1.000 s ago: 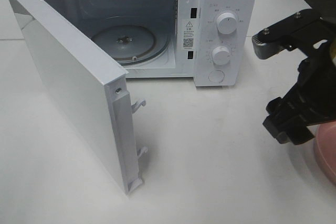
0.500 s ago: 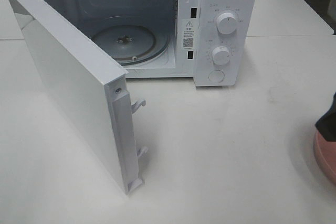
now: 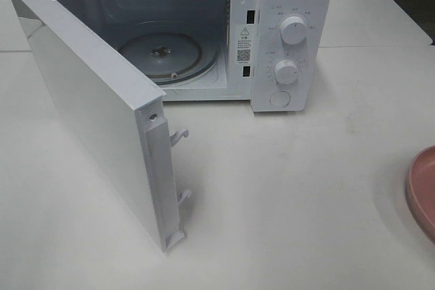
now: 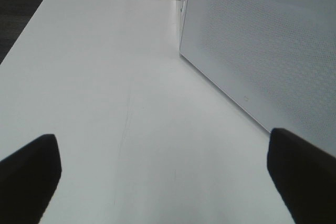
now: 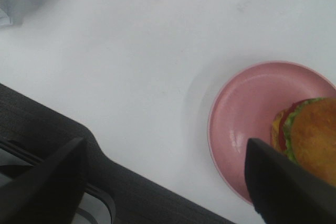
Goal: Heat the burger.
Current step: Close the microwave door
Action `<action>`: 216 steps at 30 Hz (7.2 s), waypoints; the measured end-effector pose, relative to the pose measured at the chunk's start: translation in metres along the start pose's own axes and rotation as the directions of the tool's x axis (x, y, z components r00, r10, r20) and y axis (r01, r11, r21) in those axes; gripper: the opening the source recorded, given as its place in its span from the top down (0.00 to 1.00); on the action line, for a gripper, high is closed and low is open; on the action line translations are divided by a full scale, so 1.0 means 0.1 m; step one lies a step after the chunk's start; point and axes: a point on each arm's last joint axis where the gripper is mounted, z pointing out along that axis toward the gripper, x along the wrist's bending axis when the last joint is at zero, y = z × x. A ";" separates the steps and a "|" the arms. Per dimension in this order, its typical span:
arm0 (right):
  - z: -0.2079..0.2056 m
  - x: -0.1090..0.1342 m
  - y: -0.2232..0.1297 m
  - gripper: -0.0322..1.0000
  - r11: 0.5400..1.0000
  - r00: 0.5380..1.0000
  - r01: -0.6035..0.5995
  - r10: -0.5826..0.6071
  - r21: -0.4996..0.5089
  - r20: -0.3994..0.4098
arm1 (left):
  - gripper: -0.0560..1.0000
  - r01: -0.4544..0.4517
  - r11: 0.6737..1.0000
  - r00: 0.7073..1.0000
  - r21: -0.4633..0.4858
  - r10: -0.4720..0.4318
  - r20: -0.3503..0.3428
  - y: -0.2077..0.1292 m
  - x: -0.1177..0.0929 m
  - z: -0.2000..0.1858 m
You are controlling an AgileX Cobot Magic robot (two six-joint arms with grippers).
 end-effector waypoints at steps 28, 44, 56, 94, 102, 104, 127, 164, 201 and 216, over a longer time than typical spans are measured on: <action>0.00 -0.04 -0.90 0.23 0.878 0.916 -0.313 0.381 -0.362 0.130 | 0.01 0.000 1.000 1.000 0.000 0.000 0.000 0.00 0.00 0.00; -0.08 0.01 -1.01 0.23 0.840 0.907 -0.304 0.399 -0.449 0.133 | 0.01 0.000 1.000 1.000 0.000 0.000 0.000 0.00 0.00 0.00; -0.08 0.01 -1.01 0.23 0.840 0.907 -0.304 0.399 -0.449 0.133 | 0.01 0.000 1.000 1.000 0.000 0.000 0.000 0.00 0.00 0.00; -0.08 0.01 -1.01 0.24 0.840 0.907 -0.304 0.399 -0.449 0.133 | 0.04 -0.002 1.000 1.000 -0.027 0.002 -0.001 0.03 0.00 -0.02; -0.08 0.01 -1.01 0.24 0.840 0.907 -0.304 0.399 -0.449 0.133 | 0.18 0.004 1.000 1.000 -0.012 -0.004 -0.010 0.23 0.01 0.14; -0.08 0.01 -1.01 0.24 0.840 0.907 -0.304 0.399 -0.449 0.133 | 0.27 0.008 1.000 1.000 0.014 -0.008 -0.015 0.30 0.02 0.25; -0.08 0.01 -1.01 0.24 0.840 0.907 -0.304 0.399 -0.449 0.133 | 0.95 0.004 0.996 0.999 0.086 -0.001 -0.035 0.48 0.13 1.50; -0.08 0.01 -1.01 0.24 0.840 0.907 -0.304 0.399 -0.449 0.133 | 0.95 -0.221 0.966 0.936 -0.137 0.249 0.247 0.06 -0.74 2.36; -0.08 0.02 -1.01 0.24 0.840 0.907 -0.304 0.399 -0.449 0.132 | 0.95 -0.173 0.980 0.879 -0.096 0.198 0.434 0.31 -1.98 3.18; -0.07 0.02 -1.01 0.24 0.840 0.908 -0.305 0.399 -0.449 0.130 | 0.95 -0.185 0.981 0.866 -0.058 0.191 0.462 0.42 -2.29 3.47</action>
